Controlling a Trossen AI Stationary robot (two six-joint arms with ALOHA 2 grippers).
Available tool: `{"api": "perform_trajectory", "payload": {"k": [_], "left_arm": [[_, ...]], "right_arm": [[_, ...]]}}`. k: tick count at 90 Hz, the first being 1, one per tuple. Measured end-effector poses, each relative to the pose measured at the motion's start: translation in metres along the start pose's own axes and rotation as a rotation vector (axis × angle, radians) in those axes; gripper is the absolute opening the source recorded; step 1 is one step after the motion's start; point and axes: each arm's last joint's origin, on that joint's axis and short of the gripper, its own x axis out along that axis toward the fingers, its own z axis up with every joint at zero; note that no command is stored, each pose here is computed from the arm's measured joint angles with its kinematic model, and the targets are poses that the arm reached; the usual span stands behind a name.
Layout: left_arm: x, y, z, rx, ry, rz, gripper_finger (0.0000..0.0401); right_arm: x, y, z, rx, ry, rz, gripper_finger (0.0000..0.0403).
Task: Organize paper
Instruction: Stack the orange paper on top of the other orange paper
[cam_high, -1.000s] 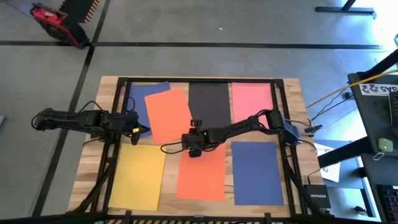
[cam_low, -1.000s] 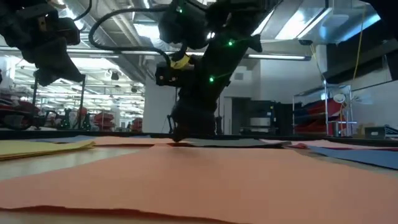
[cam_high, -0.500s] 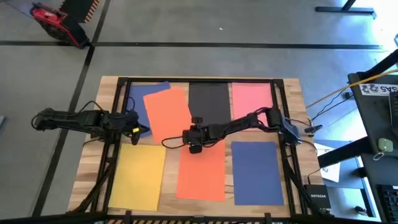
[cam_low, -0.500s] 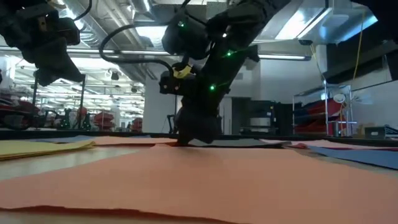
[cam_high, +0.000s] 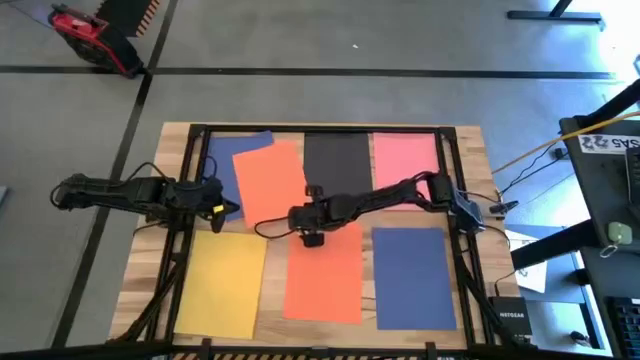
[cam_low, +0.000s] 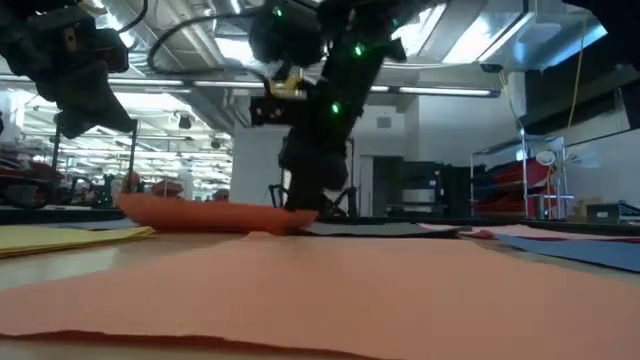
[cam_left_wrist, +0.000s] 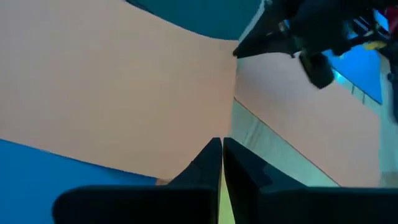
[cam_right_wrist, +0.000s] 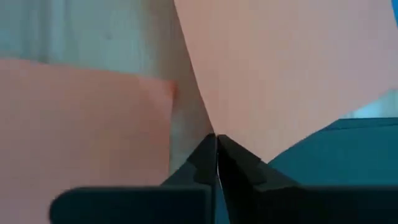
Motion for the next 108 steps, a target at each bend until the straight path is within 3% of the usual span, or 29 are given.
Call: {"api": "perform_trajectory", "payload": {"k": [24,45,81,108], "left_arm": [[0.000,-0.006,0.008,0.002,-0.078,-0.057,0.0000],[-0.001,-0.007,0.010,-0.007,-0.101,-0.075,0.0000],[-0.001,-0.007,0.010,-0.043,-0.099,-0.076,0.0000],[-0.001,-0.007,0.010,-0.030,-0.098,-0.075,0.0000]], "right_arm": [[-0.040,-0.002,0.009,0.086,0.171,0.189,0.0000],[-0.076,0.033,0.011,0.064,0.248,0.367,0.0000],[-0.130,0.135,-0.012,0.135,0.333,0.427,0.0000],[-0.151,0.173,-0.024,0.241,0.329,0.419,0.0000]]}}
